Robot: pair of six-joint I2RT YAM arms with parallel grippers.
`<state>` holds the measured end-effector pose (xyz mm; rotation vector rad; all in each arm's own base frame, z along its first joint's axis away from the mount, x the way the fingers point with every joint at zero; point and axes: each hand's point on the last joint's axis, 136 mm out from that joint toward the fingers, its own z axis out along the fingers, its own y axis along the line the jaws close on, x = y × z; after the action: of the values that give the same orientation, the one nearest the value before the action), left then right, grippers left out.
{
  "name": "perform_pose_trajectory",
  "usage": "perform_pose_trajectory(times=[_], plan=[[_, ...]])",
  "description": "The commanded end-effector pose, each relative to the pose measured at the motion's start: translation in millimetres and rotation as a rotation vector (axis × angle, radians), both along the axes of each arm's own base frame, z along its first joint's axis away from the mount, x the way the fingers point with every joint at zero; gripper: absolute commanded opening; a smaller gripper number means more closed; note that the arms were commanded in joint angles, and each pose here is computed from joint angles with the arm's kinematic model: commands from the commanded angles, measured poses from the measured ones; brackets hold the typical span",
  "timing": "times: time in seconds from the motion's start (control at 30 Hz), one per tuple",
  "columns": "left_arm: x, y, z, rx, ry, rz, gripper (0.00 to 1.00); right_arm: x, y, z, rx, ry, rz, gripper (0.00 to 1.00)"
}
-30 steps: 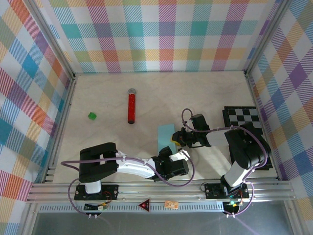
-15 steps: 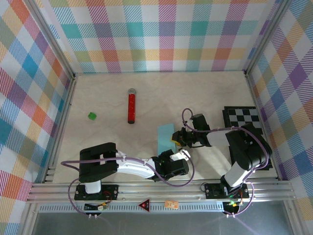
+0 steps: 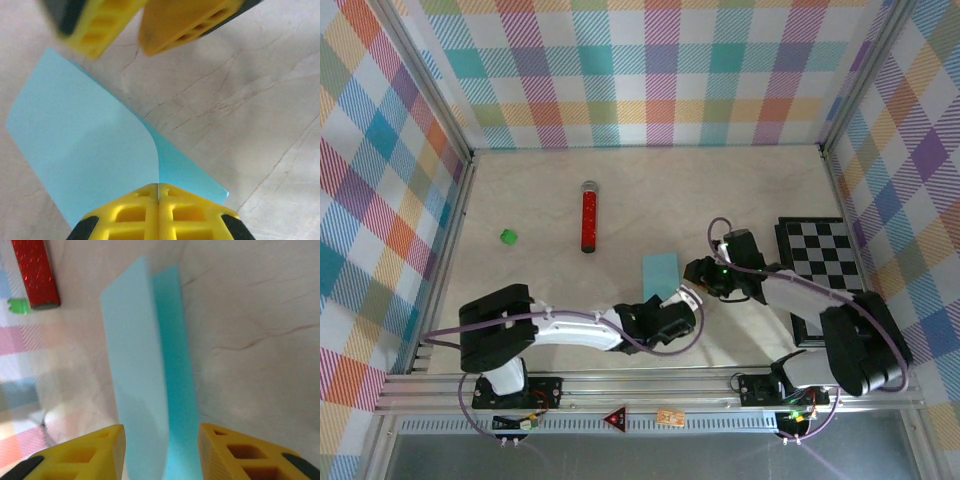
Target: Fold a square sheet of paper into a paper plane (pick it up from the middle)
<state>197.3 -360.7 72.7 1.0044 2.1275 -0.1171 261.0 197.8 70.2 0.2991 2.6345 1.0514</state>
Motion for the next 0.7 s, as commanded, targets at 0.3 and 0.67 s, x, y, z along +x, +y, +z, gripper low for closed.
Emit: perform_pose_trajectory(times=[0.3, 0.67], plan=[[5, 3, -1, -0.303, 0.397, 0.042, 0.0, -21, -26, -7, -0.014, -0.055, -0.045, 0.47], [17, 13, -6, -0.419, 0.483, 0.107, 0.0, -45, 18, -10, 0.168, 0.053, 0.116, 0.21]])
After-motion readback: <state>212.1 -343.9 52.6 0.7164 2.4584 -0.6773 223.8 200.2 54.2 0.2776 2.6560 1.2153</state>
